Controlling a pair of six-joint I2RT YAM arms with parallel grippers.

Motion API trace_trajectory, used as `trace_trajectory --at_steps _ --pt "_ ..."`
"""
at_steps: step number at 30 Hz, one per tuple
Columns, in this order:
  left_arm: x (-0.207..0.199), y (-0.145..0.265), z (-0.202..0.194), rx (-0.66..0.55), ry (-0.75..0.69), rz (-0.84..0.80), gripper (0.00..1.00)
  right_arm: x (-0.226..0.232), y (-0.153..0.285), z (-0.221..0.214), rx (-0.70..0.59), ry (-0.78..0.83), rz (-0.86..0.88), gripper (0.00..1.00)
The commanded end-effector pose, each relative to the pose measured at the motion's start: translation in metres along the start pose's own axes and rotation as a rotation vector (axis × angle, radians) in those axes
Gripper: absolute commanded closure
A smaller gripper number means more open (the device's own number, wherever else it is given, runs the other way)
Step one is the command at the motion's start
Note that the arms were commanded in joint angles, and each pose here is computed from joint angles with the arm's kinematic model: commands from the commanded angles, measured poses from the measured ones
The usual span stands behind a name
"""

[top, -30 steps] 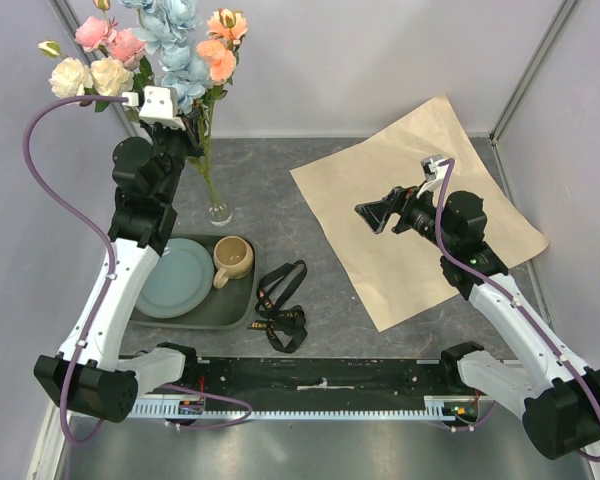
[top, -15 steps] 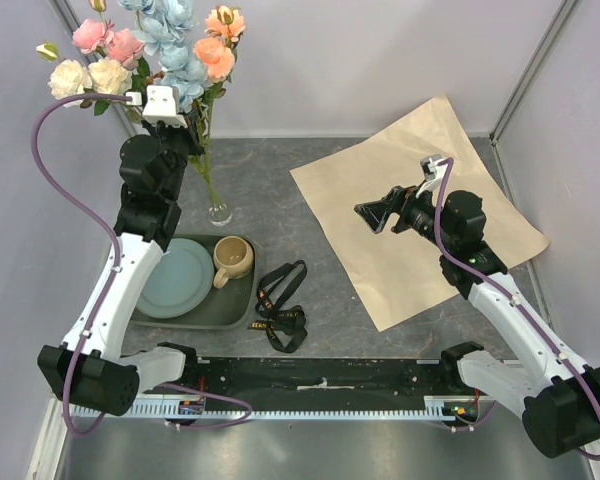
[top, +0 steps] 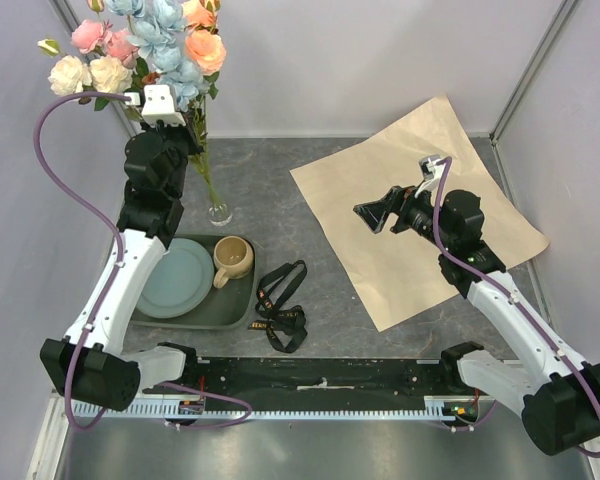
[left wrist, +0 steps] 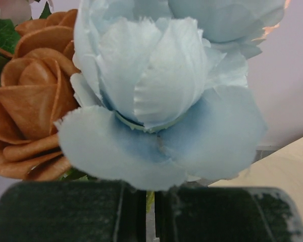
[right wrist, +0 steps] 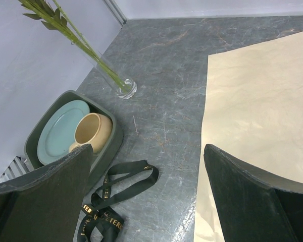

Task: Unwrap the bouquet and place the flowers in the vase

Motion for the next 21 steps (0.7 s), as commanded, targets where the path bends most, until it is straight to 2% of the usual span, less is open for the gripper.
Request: trace_trajectory --at_steps 1,21 --pt "0.002 -0.002 -0.004 0.028 0.043 0.051 0.98 0.004 -0.001 0.002 -0.016 0.004 0.036 0.02" --pt "-0.002 -0.009 -0.037 0.118 0.041 0.089 0.98 0.003 0.000 -0.001 -0.010 0.002 0.033 0.02"
Point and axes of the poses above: each gripper's point midway between its finger pads, its own y axis back along the fingers, its own x axis along the line the jaws close on, z = x × y, the point moved 9 cm from there along y, back along the fingers, and after that the axes turned 12 degrees about -y, right-handed, at the moved point
